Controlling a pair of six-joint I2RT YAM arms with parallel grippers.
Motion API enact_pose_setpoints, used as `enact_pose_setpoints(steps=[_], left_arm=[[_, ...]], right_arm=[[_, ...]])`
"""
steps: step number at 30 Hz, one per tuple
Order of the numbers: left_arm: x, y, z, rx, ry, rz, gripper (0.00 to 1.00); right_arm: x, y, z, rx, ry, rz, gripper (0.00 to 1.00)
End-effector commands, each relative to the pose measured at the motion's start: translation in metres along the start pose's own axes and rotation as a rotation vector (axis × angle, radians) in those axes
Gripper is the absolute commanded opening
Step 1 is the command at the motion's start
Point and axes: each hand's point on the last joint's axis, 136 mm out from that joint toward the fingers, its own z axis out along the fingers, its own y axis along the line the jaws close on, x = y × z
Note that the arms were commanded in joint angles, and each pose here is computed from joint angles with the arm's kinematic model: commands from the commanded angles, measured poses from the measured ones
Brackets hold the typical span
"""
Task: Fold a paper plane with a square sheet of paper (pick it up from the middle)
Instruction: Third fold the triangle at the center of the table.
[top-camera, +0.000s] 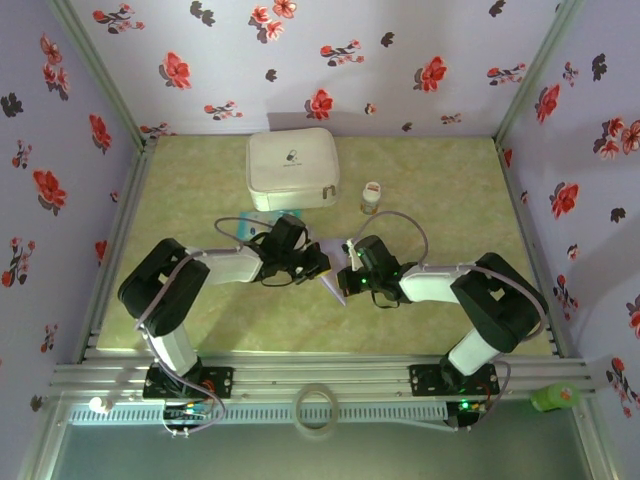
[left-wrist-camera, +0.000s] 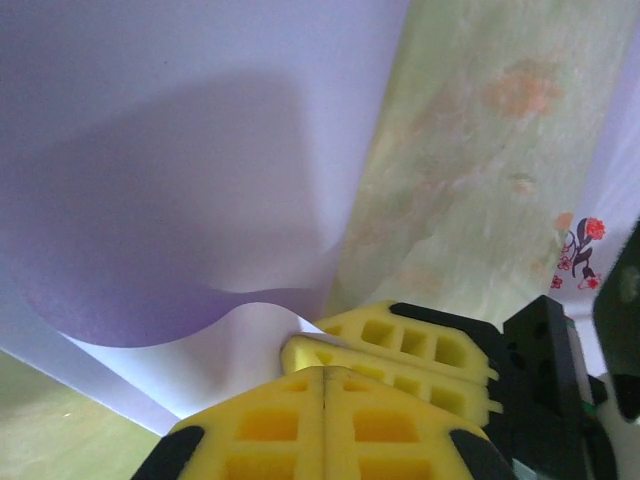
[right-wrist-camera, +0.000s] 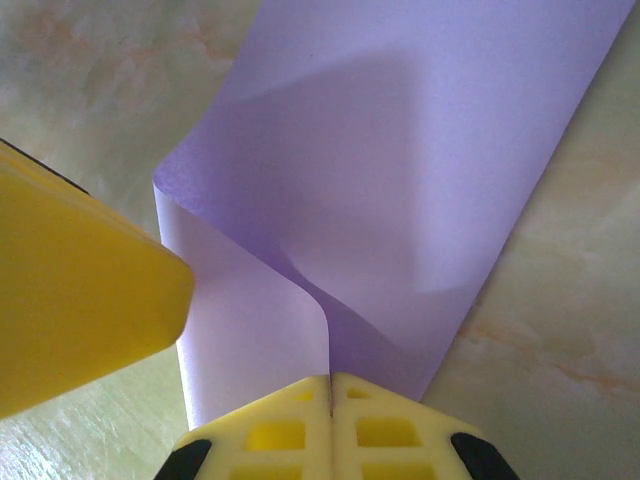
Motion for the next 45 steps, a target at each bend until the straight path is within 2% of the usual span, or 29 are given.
enact_pose_setpoints(steps=[1, 10, 24, 32, 35, 40, 43, 45], left_arm=[[0.006, 0.006, 0.008, -0.009, 0.018, -0.004, 0.0], [0.007, 0.015, 0.013, -0.037, 0.025, 0.001, 0.0], [0.016, 0.055, 0.016, -0.172, 0.043, -0.003, 0.0], [0.018, 0.069, 0.019, -0.203, 0.04, -0.012, 0.0], [0.018, 0.069, 0.02, -0.208, 0.045, -0.005, 0.0], [0.019, 0.07, 0.019, -0.217, 0.049, 0.005, 0.0], [0.018, 0.069, 0.018, -0.219, 0.05, 0.01, 0.0], [0.018, 0.069, 0.018, -0.219, 0.047, 0.011, 0.0]], right_arm=[[0.003, -0.008, -0.003, 0.034, 0.006, -0.004, 0.0], [0.002, -0.008, -0.003, 0.034, 0.005, -0.004, 0.0], [0.003, -0.006, -0.002, 0.026, 0.006, 0.005, 0.01], [0.0, -0.004, -0.002, 0.017, 0.009, 0.014, 0.06], [-0.006, -0.002, -0.007, 0.027, 0.0, 0.028, 0.14], [-0.031, 0.002, -0.035, 0.072, -0.066, 0.051, 0.43], [-0.036, -0.001, -0.052, 0.101, -0.065, 0.106, 0.51], [-0.029, 0.015, -0.057, 0.015, 0.001, 0.131, 0.53]])
